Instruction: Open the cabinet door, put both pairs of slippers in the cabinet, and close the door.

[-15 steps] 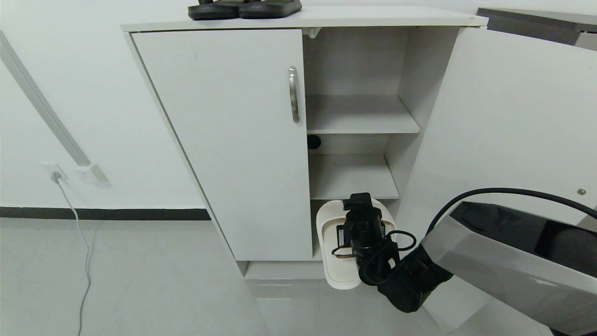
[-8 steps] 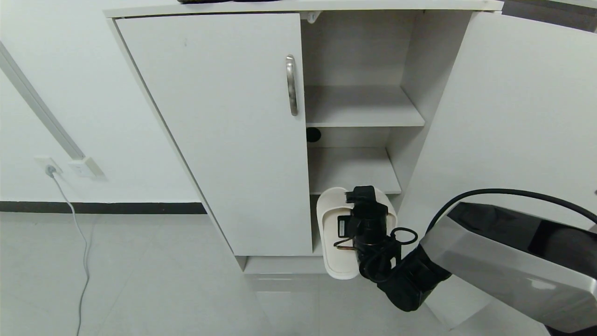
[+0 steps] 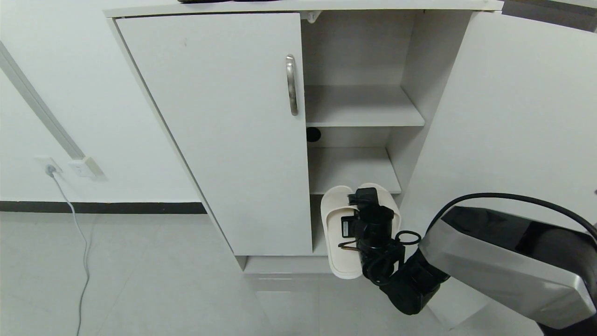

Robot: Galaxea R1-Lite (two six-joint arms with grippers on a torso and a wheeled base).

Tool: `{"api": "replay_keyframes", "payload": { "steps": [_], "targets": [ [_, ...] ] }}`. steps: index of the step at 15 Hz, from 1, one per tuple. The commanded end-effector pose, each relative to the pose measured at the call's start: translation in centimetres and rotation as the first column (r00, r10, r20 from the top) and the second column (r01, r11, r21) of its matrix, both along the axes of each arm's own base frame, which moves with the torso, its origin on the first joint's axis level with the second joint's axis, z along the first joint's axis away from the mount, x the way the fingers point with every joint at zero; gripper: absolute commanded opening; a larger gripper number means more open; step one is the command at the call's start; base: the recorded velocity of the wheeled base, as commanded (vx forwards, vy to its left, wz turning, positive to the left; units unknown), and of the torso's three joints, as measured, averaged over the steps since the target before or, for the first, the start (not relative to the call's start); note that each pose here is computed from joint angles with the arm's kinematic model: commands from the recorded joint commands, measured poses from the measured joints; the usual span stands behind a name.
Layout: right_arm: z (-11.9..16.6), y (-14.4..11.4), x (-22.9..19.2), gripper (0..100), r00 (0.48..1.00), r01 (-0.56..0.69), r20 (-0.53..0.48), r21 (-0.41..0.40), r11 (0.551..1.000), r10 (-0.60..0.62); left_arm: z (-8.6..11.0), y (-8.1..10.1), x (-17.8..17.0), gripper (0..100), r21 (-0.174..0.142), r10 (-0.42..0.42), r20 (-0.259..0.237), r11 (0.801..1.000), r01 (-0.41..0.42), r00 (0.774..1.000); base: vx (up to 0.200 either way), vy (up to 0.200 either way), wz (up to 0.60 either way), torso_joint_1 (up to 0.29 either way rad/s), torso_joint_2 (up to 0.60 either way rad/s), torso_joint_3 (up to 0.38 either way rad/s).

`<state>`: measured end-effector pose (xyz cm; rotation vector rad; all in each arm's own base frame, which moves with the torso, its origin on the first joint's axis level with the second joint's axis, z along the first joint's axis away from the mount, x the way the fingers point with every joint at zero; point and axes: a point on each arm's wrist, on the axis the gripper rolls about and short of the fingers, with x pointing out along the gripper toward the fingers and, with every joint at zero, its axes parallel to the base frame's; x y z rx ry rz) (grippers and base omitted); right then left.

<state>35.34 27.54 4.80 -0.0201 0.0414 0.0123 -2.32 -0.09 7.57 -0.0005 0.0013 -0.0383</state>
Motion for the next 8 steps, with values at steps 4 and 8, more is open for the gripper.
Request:
{"api": "replay_keyframes", "payload": {
  "steps": [4, 8],
  "targets": [
    [-0.23, -0.13, 0.17, 0, 1.0, 0.003, -0.004, -0.003, 1.0, -0.003, 0.0, 0.0, 0.01, 0, 0.0, 0.0, -0.002, 1.0, 0.0, 1.0, 0.05, 0.0, 0.0, 0.001, 0.0, -0.001],
    [-0.23, -0.11, 0.2, 0, 1.0, 0.0, -0.002, -0.001, 1.0, 0.0, 0.0, 0.0, 0.01, 0, 0.0, 0.001, -0.002, 1.0, -0.001, 1.0, 0.2, 0.0, 0.0, 0.002, 0.01, 0.001]
  ]
}}
